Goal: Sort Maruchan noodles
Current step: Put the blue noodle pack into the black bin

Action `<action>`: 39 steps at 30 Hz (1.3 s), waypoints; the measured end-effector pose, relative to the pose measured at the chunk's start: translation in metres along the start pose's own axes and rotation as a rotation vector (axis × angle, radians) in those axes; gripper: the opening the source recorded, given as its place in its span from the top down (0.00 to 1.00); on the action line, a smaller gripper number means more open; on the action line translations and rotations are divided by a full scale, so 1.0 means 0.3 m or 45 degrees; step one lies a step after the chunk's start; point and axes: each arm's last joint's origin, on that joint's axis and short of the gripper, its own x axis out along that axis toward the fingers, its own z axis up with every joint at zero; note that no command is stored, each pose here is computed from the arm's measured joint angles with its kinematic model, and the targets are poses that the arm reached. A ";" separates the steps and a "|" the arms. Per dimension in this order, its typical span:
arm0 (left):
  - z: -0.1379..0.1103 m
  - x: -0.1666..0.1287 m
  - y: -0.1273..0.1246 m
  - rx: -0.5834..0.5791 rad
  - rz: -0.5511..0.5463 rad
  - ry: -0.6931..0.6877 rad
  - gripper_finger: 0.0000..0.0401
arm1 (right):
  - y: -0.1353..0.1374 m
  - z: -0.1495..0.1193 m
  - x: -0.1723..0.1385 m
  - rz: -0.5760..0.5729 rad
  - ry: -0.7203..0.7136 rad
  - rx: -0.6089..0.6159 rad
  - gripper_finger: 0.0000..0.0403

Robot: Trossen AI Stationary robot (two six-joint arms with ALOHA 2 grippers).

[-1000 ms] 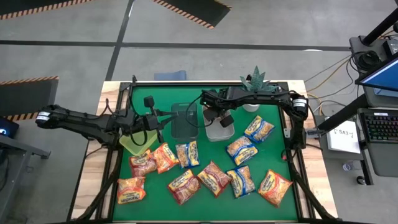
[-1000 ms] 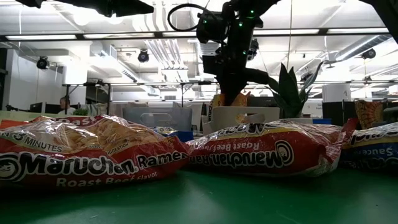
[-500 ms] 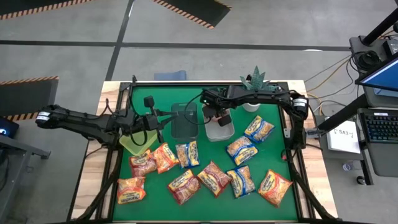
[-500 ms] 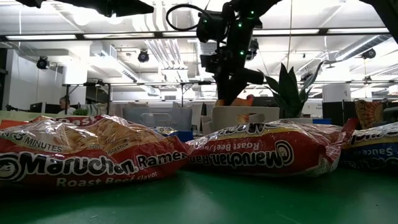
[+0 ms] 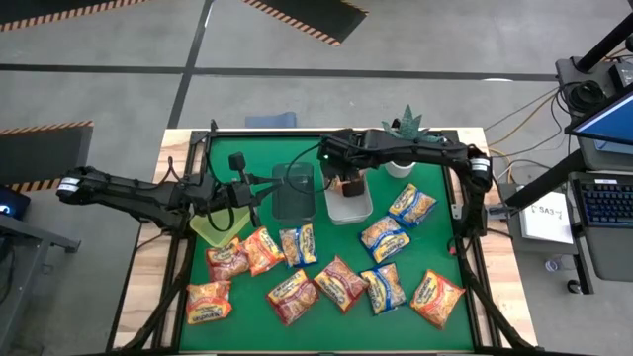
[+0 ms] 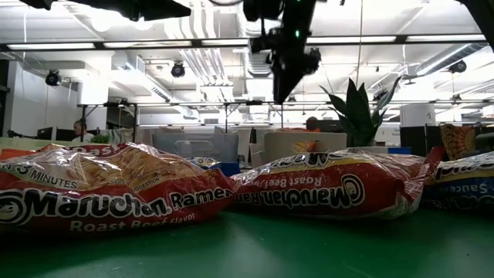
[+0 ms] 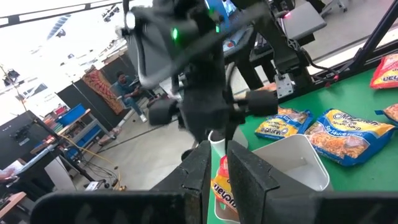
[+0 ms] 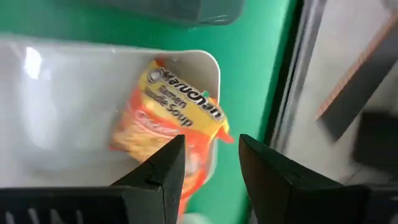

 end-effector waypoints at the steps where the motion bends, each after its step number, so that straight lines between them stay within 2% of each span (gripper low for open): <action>1: 0.000 0.000 0.000 -0.005 0.000 0.000 0.91 | 0.007 -0.001 -0.020 0.039 0.008 0.066 0.65; 5: 0.000 0.000 0.000 -0.031 0.000 -0.001 0.91 | 0.069 -0.008 -0.076 0.231 0.032 0.252 0.66; 8: 0.002 0.000 0.001 -0.066 0.004 -0.008 0.91 | 0.158 -0.025 -0.107 0.282 0.012 0.236 0.66; 11: 0.003 0.000 0.001 -0.105 0.002 -0.012 0.91 | 0.249 -0.046 -0.134 0.292 -0.091 0.223 0.67; 16: 0.004 -0.001 0.001 -0.213 0.000 -0.016 0.91 | 0.386 -0.082 -0.160 0.301 -0.459 0.177 0.71; 19: 0.004 -0.001 -0.001 -0.332 -0.009 -0.018 0.91 | 0.442 -0.110 -0.153 0.292 -0.709 0.128 0.74; 23: -0.007 -0.006 -0.028 -0.525 -0.164 0.030 0.91 | 0.470 -0.173 -0.125 0.250 -0.952 0.128 0.77; 27: -0.009 -0.016 -0.073 -0.643 -0.295 0.087 0.91 | 0.485 -0.260 -0.084 0.213 -1.074 0.127 0.81; 35: 0.055 0.005 -0.089 -0.804 -0.343 0.112 0.91 | 0.493 -0.412 -0.063 0.178 -1.212 0.178 0.85; 39: 0.104 0.032 -0.081 -0.835 -0.355 0.205 0.91 | 0.480 -0.461 -0.088 0.077 -1.261 0.183 0.86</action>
